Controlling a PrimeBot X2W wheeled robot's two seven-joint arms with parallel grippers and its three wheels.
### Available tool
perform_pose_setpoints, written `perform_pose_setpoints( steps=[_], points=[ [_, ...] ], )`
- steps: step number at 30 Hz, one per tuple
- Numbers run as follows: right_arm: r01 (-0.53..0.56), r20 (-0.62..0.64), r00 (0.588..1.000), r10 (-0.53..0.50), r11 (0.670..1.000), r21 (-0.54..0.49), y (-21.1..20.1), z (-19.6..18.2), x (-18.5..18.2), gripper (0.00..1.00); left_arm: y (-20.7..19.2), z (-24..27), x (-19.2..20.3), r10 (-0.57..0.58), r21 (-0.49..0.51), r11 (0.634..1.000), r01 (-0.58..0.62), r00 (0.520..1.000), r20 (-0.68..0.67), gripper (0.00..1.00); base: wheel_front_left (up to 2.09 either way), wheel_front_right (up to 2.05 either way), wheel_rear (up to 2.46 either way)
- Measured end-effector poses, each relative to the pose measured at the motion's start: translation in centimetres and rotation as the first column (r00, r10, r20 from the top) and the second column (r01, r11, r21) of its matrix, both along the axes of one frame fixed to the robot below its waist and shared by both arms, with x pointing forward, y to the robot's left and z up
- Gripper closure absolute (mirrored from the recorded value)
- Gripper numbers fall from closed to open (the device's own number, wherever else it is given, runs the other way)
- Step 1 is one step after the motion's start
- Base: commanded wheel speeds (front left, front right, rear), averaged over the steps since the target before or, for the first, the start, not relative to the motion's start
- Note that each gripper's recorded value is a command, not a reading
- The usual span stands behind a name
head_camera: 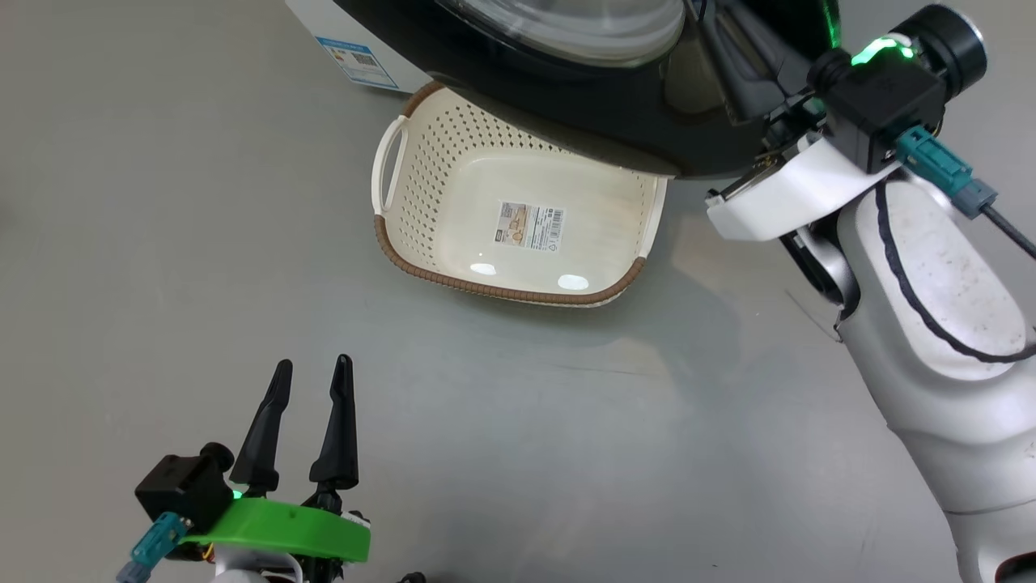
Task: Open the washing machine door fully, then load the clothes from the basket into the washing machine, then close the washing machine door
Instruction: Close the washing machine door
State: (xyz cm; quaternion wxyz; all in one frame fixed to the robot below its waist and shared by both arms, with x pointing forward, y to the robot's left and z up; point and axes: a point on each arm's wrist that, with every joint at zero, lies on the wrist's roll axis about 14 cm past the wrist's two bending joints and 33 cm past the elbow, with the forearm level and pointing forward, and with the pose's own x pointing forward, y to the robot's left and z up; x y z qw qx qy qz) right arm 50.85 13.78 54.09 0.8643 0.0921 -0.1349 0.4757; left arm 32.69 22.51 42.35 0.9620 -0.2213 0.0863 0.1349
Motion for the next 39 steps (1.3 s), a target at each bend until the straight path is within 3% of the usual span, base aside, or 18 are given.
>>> perform_pose_setpoints(
  steps=[13, 24, 34, 39],
  points=[
    [0.090, 0.045, 0.995, -0.088, 0.996, -0.028, -2.1, -1.7, 6.1, 1.00, -0.7, -0.8, 2.3, -0.023, -0.033, 0.999, 0.023, 1.000, -0.003, 0.00, 0.00, 0.00, 0.00],
    [0.155, 0.109, 0.983, -0.149, 0.987, -0.046, -2.7, -0.1, 10.3, 1.00, 0.3, -0.6, 1.3, 0.016, -0.017, 1.000, -0.016, 1.000, -0.012, 0.00, 0.00, 0.00, 0.00],
    [0.166, 0.139, 0.977, -0.161, 0.986, -0.025, -2.9, 2.0, 10.2, 1.00, 0.7, 0.1, 1.3, 0.030, -0.018, 0.999, -0.030, 0.999, 0.015, 0.00, 0.00, 0.00, 0.00],
    [0.136, 0.075, 0.988, -0.135, 0.991, -0.009, -2.5, 1.0, 7.5, 1.00, 0.9, 0.6, 1.6, 0.030, -0.019, 0.999, -0.030, 0.999, 0.037, 0.00, 0.00, 0.00, 0.00]
  ],
)
